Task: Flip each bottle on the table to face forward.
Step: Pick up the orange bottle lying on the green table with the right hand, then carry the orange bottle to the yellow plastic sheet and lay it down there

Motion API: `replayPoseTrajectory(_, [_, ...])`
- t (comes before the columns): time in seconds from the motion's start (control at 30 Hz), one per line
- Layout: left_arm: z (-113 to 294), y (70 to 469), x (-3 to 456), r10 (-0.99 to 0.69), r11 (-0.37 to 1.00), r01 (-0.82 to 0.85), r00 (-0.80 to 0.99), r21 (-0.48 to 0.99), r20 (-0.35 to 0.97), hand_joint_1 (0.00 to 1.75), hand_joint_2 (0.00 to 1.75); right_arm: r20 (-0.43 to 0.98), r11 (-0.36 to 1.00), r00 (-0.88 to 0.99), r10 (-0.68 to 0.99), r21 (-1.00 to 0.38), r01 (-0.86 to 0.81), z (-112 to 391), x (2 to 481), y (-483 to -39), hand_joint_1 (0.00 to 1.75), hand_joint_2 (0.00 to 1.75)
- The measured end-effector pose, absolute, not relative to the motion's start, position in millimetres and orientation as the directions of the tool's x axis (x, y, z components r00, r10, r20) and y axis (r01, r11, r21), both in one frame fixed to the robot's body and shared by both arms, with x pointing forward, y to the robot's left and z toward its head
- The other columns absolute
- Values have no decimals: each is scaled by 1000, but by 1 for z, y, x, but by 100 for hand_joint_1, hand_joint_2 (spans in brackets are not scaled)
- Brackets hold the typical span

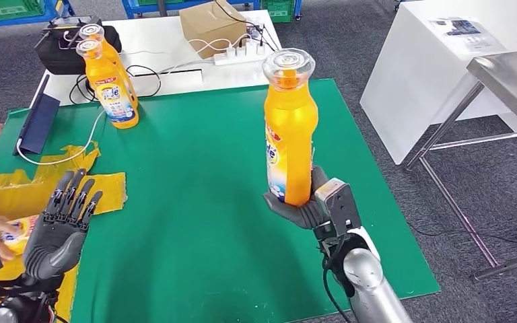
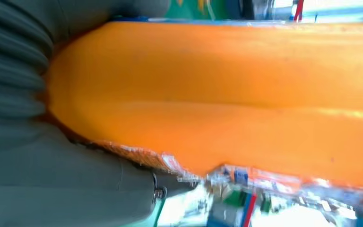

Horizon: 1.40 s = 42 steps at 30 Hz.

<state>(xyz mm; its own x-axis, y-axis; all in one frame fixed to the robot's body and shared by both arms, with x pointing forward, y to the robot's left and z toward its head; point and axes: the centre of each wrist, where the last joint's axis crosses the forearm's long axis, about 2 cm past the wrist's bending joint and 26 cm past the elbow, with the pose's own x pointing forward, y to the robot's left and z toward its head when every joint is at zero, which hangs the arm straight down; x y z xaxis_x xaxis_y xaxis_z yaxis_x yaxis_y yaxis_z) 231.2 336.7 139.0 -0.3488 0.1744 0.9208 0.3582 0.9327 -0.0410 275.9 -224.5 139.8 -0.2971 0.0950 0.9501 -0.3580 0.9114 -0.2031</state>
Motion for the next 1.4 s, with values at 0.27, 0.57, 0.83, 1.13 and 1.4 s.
replayPoseTrajectory(0.27, [148, 306, 234, 180, 901, 433, -354, -9, 918, 0, 175, 964, 831, -253, 79, -204, -517, 135, 271, -151, 175, 175])
replayPoseTrajectory(0.57, [151, 288, 236, 212, 870, 493, -367, -4, 906, 0, 175, 970, 767, -223, 95, -214, -605, 135, 275, -114, 175, 175])
replayPoseTrajectory(0.83, [158, 275, 245, 231, 841, 540, -388, 17, 892, 0, 175, 966, 709, -193, 170, -256, -657, 129, 277, -105, 175, 175])
replayPoseTrajectory(1.13, [168, 256, 263, 239, 805, 590, -411, 58, 880, 0, 175, 942, 528, -223, 251, -326, -784, 136, 279, -64, 175, 175])
replayPoseTrajectory(1.4, [165, 255, 275, 62, 797, 571, -405, 199, 912, 0, 175, 912, 415, -250, 325, -375, -829, 135, 282, -44, 175, 175])
